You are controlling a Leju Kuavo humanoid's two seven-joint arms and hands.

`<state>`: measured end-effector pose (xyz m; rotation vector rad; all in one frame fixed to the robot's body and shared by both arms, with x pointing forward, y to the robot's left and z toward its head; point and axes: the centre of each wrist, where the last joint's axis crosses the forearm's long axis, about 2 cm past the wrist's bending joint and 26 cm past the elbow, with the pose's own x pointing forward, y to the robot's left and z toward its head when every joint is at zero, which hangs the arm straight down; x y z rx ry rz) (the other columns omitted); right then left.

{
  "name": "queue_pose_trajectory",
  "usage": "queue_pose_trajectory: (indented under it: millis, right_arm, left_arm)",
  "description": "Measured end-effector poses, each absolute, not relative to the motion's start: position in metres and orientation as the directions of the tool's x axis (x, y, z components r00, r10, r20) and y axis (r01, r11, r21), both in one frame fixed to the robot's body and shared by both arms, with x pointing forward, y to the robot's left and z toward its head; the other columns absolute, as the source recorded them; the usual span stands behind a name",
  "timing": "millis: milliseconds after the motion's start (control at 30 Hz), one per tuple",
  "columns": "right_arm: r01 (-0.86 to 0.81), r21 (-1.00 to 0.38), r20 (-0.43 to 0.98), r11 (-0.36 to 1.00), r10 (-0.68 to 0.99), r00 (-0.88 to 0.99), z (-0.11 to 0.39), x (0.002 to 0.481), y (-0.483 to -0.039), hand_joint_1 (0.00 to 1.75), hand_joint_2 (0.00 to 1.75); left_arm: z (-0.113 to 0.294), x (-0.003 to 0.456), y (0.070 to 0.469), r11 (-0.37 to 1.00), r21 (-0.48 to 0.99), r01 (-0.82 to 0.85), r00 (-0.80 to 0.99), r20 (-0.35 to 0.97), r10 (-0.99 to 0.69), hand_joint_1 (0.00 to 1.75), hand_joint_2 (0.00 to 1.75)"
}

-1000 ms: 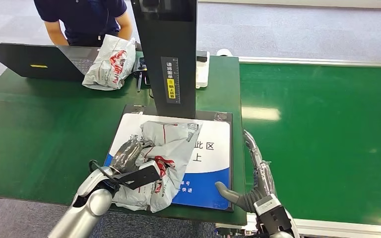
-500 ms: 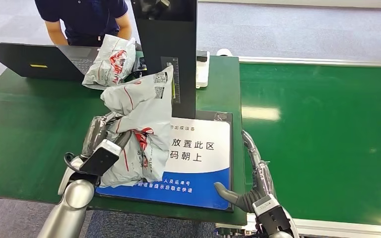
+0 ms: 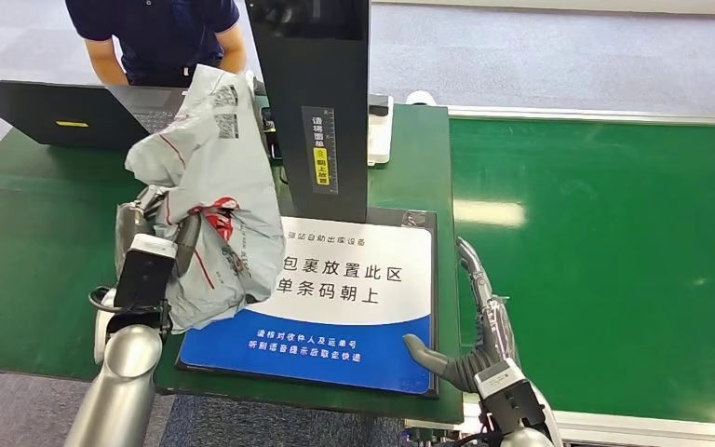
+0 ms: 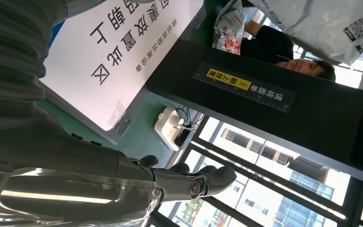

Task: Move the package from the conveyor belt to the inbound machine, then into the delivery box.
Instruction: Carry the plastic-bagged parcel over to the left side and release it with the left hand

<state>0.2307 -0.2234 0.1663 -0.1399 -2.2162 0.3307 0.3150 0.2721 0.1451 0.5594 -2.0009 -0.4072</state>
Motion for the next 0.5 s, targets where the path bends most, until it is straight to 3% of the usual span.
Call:
queue_pose_trajectory:
  millis: [500]
  right_arm:
    - [-0.013,-0.277,0.765,0.961,0.212,-0.608,0.162,0.232,-0.217,0.00,1.75]
  left_arm:
    - [0.130,0.327,0.309,0.795,0.401,-0.455,-0.248,0.801,-0.545,1.75,1.75]
